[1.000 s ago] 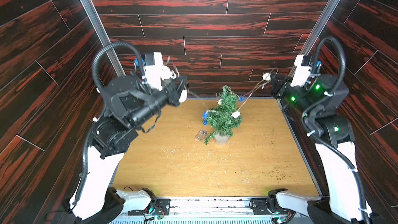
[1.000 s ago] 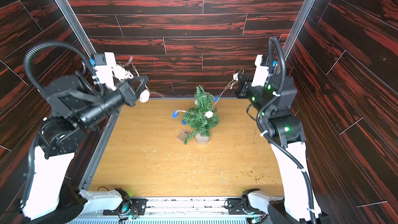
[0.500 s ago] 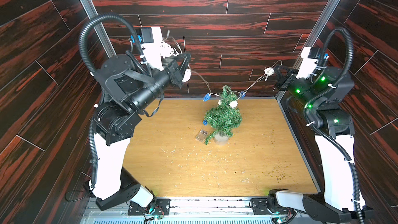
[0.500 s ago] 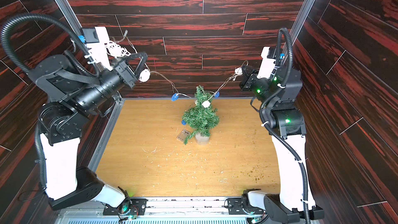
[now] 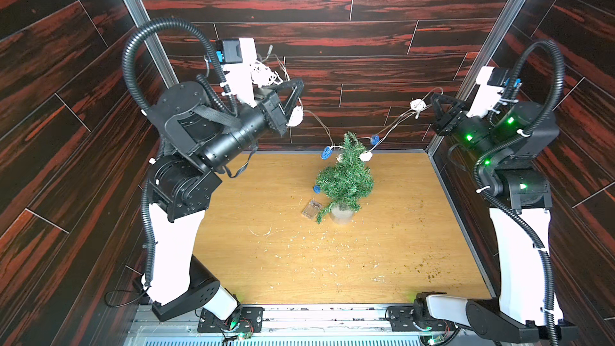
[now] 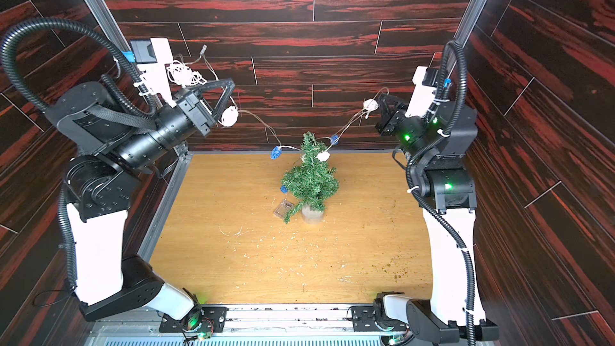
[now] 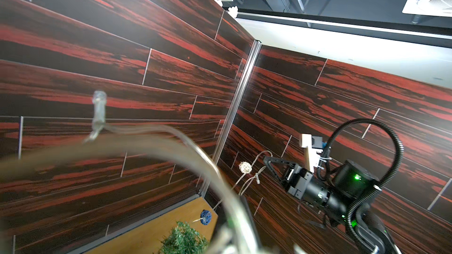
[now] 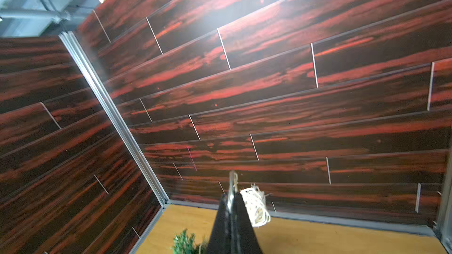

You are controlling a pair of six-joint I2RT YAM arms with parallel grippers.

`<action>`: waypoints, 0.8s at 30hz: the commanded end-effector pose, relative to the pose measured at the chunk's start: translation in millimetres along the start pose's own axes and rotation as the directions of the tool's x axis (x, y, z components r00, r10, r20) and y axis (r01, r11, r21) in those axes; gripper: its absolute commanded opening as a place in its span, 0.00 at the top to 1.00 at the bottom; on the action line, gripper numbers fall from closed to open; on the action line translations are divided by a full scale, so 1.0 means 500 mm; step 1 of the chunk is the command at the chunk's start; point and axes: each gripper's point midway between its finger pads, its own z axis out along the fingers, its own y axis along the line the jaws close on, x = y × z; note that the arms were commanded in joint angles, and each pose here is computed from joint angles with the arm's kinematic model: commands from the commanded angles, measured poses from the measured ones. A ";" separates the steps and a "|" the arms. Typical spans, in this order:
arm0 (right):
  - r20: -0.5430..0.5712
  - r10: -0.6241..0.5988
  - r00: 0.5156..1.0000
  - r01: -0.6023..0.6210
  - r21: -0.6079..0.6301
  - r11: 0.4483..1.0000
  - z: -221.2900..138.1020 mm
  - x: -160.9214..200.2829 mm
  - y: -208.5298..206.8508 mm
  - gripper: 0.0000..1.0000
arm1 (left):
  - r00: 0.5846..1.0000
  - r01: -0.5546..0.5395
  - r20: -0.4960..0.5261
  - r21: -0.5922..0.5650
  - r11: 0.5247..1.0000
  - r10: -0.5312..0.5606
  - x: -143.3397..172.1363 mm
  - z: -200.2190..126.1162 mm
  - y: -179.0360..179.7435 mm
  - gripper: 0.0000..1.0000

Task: Remove string lights from the small christmas tree
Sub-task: Remove the light string from the Christmas tree.

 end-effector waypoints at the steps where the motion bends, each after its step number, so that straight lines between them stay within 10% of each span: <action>1: 0.072 0.002 0.997 0.003 -0.078 0.997 0.011 -0.053 0.032 1.00 | 0.996 -0.057 0.067 -0.060 0.997 0.061 -0.032 0.006 0.019 1.00; 13: 0.168 0.014 0.986 0.011 -0.150 0.989 0.077 -0.138 0.048 1.00 | 0.969 -0.025 0.235 -0.224 0.974 0.078 -0.121 0.013 0.148 1.00; 24: 0.116 0.123 0.986 -0.090 -0.256 0.962 0.204 -0.077 0.012 1.00 | 0.981 0.013 0.182 -0.431 0.902 0.073 -0.079 0.037 0.350 1.00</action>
